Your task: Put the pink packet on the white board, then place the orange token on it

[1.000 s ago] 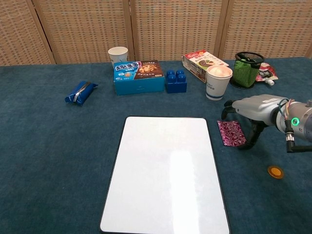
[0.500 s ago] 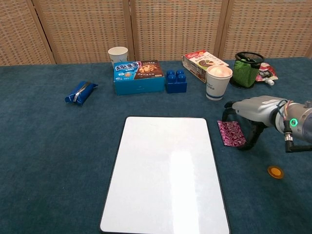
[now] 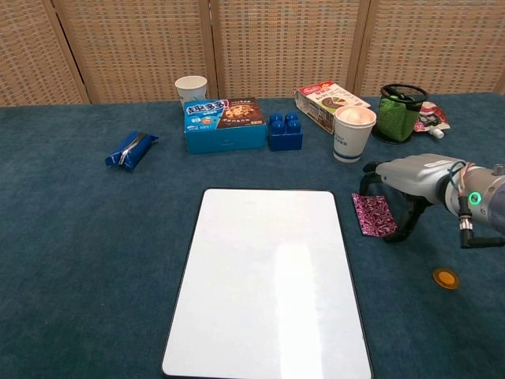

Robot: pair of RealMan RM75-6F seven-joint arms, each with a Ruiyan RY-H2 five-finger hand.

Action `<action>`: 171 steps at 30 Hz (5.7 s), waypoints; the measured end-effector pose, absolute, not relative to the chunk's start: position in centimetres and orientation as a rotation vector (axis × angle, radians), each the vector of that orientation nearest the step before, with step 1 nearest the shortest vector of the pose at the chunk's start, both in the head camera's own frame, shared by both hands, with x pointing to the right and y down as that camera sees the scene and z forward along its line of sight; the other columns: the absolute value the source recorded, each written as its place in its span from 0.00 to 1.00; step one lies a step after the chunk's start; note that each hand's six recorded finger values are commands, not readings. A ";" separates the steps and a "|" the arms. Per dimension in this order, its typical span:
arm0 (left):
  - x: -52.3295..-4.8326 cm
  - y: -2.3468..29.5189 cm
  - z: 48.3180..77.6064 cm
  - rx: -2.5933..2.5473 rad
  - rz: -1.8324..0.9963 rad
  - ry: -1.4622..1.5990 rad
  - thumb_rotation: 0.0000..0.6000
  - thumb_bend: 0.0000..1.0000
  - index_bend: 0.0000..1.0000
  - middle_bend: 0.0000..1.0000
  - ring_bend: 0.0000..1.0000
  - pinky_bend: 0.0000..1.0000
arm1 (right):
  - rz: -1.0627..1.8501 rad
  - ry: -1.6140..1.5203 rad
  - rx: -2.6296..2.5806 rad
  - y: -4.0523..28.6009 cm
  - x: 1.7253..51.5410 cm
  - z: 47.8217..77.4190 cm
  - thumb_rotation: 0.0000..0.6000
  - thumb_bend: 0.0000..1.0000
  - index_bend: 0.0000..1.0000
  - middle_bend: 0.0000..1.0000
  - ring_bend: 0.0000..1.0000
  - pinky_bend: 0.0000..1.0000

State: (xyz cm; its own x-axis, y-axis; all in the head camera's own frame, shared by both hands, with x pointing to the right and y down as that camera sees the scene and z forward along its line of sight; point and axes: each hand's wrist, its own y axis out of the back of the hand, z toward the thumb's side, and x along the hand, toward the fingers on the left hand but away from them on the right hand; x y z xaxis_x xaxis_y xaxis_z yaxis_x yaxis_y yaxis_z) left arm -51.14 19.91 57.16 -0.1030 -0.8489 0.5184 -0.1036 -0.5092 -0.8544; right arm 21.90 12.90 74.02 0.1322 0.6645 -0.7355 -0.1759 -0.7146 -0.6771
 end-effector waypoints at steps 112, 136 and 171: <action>-50.2 20.6 56.1 -1.616 -1.625 1.051 1.00 0.00 0.00 0.00 0.00 0.00 | 1.388 -0.407 -1.838 21.8 30.1 69.2 1.00 0.26 0.41 0.00 0.00 0.00; -50.4 20.6 56.3 -1.613 -1.637 1.051 1.00 0.00 0.00 0.00 0.00 0.00 | 1.410 -0.367 -1.841 21.8 29.0 70.5 1.00 0.31 0.41 0.00 0.00 0.00; -50.4 20.6 56.4 -1.615 -1.641 1.050 1.00 0.00 0.00 0.00 0.00 0.00 | 1.380 -0.390 -1.876 21.8 27.6 70.2 1.00 0.37 0.53 0.00 0.00 0.00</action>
State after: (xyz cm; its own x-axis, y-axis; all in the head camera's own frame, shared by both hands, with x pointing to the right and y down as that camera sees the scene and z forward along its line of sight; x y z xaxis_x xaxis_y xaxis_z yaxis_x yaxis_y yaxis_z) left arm -50.37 20.56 56.37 -0.0781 -0.8535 0.5153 -0.1098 -0.5063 -0.8553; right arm 27.58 21.77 70.17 0.3692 0.6355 -0.6781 -0.1867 -0.6641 -0.7240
